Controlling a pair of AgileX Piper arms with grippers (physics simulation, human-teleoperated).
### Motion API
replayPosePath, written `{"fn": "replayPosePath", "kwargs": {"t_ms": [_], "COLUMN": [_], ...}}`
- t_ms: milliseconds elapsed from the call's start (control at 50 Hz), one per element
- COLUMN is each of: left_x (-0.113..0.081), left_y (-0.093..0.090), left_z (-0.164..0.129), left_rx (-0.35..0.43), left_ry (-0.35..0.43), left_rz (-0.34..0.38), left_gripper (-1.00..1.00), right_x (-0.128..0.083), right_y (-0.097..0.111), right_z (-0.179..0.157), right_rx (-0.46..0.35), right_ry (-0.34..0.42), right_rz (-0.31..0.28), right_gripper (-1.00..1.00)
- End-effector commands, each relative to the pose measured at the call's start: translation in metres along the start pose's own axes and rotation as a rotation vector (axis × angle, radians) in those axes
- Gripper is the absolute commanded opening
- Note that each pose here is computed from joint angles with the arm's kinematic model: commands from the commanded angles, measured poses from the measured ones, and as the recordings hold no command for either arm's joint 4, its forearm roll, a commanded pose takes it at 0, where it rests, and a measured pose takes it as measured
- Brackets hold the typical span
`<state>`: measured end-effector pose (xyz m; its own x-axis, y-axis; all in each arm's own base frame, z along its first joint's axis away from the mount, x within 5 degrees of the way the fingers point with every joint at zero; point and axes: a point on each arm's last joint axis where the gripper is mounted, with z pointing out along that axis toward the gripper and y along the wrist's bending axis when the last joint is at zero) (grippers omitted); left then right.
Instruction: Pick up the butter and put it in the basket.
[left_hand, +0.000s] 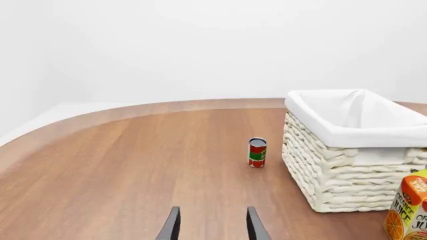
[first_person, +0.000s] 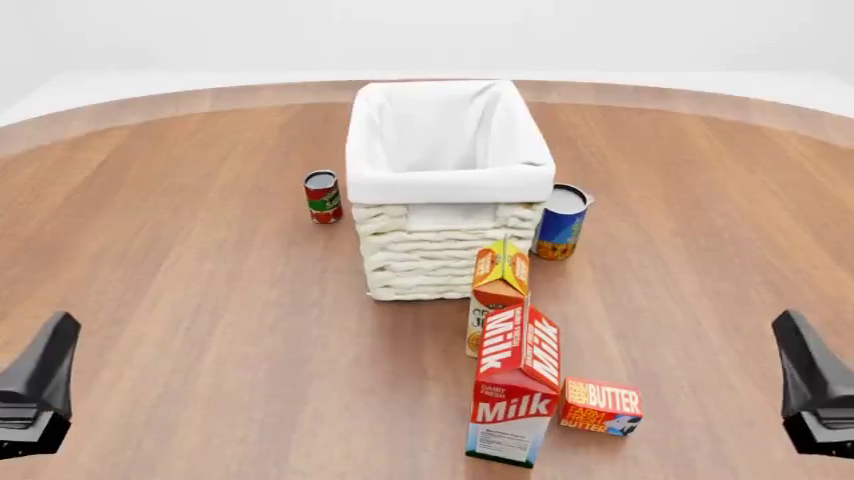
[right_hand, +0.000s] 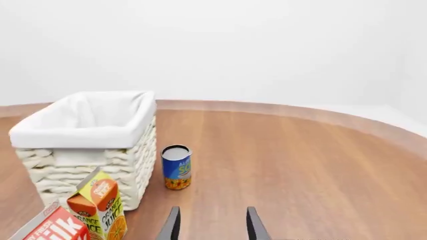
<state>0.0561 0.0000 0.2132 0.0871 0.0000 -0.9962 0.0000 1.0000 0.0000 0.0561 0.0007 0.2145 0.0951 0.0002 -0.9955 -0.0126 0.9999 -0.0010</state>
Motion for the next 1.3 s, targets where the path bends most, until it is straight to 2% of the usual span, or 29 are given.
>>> {"fn": "replayPosePath", "kwargs": {"t_ms": [20, 80, 120, 220, 280, 340, 460, 580, 620, 640, 660, 700, 760, 780, 840, 940, 980, 1020, 1060, 1160, 1200, 1220, 1240, 1260, 1300], "left_x": [0.000, 0.000, 0.000, 0.000, 0.000, 0.000, 0.000, 0.000, 0.000, 0.000, 0.000, 0.000, 0.000, 0.000, 0.000, 0.000, 0.000, 0.000, 0.000, 0.000, 0.000, 0.000, 0.000, 0.000, 0.000], "left_y": [0.000, 0.000, 0.000, 0.000, 0.000, 0.000, 0.000, 0.000, 0.000, 0.000, 0.000, 0.000, 0.000, 0.000, 0.000, 0.000, 0.000, 0.000, 0.000, 0.000, 0.000, 0.000, 0.000, 0.000, 0.000], "left_z": [0.000, 0.000, 0.000, 0.000, 0.000, 0.000, 0.000, 0.000, 0.000, 0.000, 0.000, 0.000, 0.000, 0.000, 0.000, 0.000, 0.000, 0.000, 0.000, 0.000, 0.000, 0.000, 0.000, 0.000, 0.000], "left_rx": [0.000, 0.000, 0.000, 0.000, 0.000, 0.000, 0.000, 0.000, 0.000, 0.000, 0.000, 0.000, 0.000, 0.000, 0.000, 0.000, 0.000, 0.000, 0.000, 0.000, 0.000, 0.000, 0.000, 0.000, 0.000], "left_ry": [0.000, 0.000, 0.000, 0.000, 0.000, 0.000, 0.000, 0.000, 0.000, 0.000, 0.000, 0.000, 0.000, 0.000, 0.000, 0.000, 0.000, 0.000, 0.000, 0.000, 0.000, 0.000, 0.000, 0.000, 0.000], "left_rz": [0.000, 0.000, 0.000, 0.000, 0.000, 0.000, 0.000, 0.000, 0.000, 0.000, 0.000, 0.000, 0.000, 0.000, 0.000, 0.000, 0.000, 0.000, 0.000, 0.000, 0.000, 0.000, 0.000, 0.000, 0.000], "left_gripper": [1.00, 1.00, 1.00, 1.00, 1.00, 1.00, 1.00, 1.00, 1.00, 1.00, 1.00, 1.00, 1.00, 1.00, 1.00, 1.00, 1.00, 1.00, 1.00, 1.00, 1.00, 1.00, 1.00, 1.00, 1.00], "right_x": [-0.004, -0.003, -0.009, -0.013, -0.029, -0.044, -0.082, -0.111, -0.117, -0.117, -0.121, -0.127, -0.132, -0.135, -0.139, -0.143, -0.144, -0.145, -0.146, -0.150, -0.151, -0.150, -0.150, -0.146, -0.143], "right_y": [-0.001, -0.002, -0.002, -0.004, -0.004, -0.004, -0.002, 0.000, 0.001, 0.001, 0.000, 0.000, -0.001, -0.001, -0.001, -0.001, -0.001, 0.000, 0.000, 0.003, 0.004, 0.005, 0.005, 0.005, 0.005], "right_z": [0.000, 0.000, -0.001, -0.001, -0.004, -0.007, -0.015, 0.000, 0.002, 0.002, 0.010, 0.013, 0.016, 0.015, 0.014, 0.013, 0.013, 0.014, 0.014, 0.017, 0.017, 0.020, 0.020, 0.024, 0.026], "right_rx": [0.021, 0.031, 0.042, 0.077, 0.087, 0.084, 0.054, -0.008, -0.013, -0.013, -0.015, -0.005, 0.012, 0.014, 0.010, 0.001, 0.000, -0.016, -0.019, -0.080, -0.100, -0.124, -0.124, -0.129, -0.132], "right_ry": [-0.019, -0.007, -0.038, -0.024, -0.042, -0.056, -0.059, -0.008, -0.006, -0.006, 0.021, 0.023, 0.030, 0.029, 0.032, 0.040, 0.041, 0.056, 0.056, 0.087, 0.092, 0.115, 0.115, 0.138, 0.153], "right_rz": [-0.010, -0.036, -0.023, -0.003, -0.016, -0.080, -0.158, -0.251, -0.296, -0.296, -0.326, -0.346, -0.366, -0.398, -0.404, -0.454, -0.457, -0.511, -0.518, -0.606, -0.614, -0.658, -0.658, -0.700, -0.713], "right_gripper": [1.00, 1.00, 1.00, 1.00, 1.00, 1.00, 1.00, 1.00, 1.00, 1.00, 1.00, 1.00, 1.00, 1.00, 1.00, 1.00, 1.00, 1.00, 1.00, 1.00, 1.00, 1.00, 1.00, 1.00, 1.00]}}
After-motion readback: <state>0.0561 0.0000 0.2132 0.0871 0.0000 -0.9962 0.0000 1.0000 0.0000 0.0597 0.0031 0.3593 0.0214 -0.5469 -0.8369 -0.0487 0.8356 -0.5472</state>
